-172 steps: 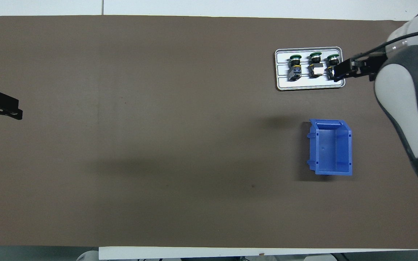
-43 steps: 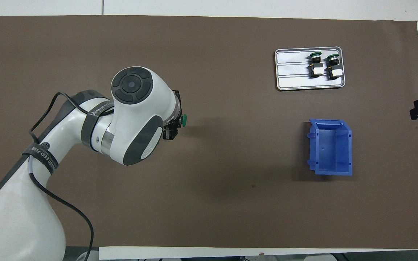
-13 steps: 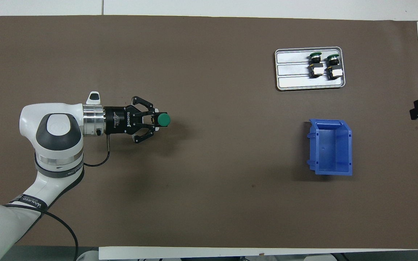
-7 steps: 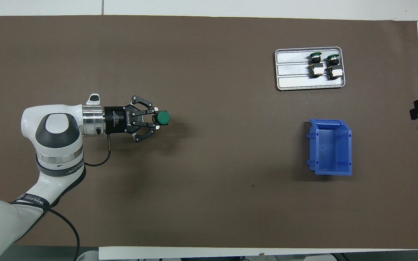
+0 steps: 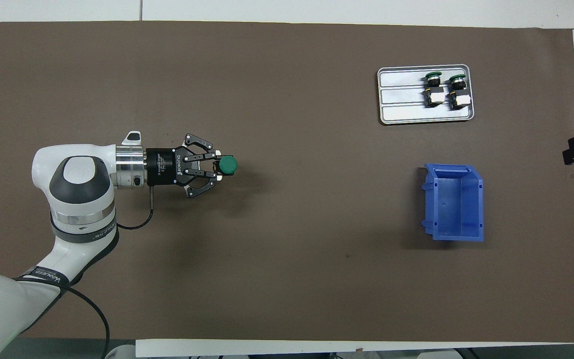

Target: Place and press button with both arms

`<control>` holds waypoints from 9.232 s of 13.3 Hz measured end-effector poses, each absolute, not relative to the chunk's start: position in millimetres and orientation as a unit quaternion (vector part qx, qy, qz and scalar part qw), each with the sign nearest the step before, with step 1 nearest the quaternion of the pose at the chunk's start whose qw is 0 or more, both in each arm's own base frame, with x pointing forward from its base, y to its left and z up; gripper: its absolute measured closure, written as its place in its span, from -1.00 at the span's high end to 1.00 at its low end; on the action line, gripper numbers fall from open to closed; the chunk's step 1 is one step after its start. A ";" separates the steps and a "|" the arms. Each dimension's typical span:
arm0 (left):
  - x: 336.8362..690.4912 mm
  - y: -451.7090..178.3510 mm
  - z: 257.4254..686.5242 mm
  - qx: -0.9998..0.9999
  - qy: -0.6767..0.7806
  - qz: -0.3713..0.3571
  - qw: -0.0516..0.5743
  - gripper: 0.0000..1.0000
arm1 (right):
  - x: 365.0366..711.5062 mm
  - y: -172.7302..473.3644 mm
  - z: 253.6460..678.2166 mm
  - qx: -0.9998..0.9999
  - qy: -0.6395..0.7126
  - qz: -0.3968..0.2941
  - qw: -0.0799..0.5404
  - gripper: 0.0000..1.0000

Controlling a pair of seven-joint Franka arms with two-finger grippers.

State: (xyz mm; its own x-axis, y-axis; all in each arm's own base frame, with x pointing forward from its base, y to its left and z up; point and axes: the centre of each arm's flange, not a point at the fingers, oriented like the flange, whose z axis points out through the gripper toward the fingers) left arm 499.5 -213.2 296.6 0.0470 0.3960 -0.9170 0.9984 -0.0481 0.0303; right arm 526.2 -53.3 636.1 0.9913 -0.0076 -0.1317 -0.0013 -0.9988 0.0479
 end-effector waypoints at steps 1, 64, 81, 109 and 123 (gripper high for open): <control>499.2 -213.7 296.6 0.611 0.570 -0.389 0.388 -0.35 | 526.2 -53.3 636.1 0.998 -0.002 -0.066 0.024 0.97; 499.5 -197.4 253.5 0.561 0.558 -0.434 0.432 1.00 | 526.2 -53.3 636.1 0.998 -0.002 -0.066 0.024 0.97; 518.2 -208.1 411.5 0.840 0.418 -0.246 0.242 1.00 | 526.2 -53.3 636.1 0.998 -0.002 -0.066 0.024 0.97; 490.7 -331.7 403.7 0.992 0.098 -0.046 0.062 -0.86 | 526.2 -53.3 636.0 0.998 -0.002 -0.066 0.024 0.97; 492.7 -335.9 370.8 0.993 0.099 -0.037 0.061 -0.97 | 526.2 -53.3 636.0 0.998 -0.002 -0.066 0.024 0.97</control>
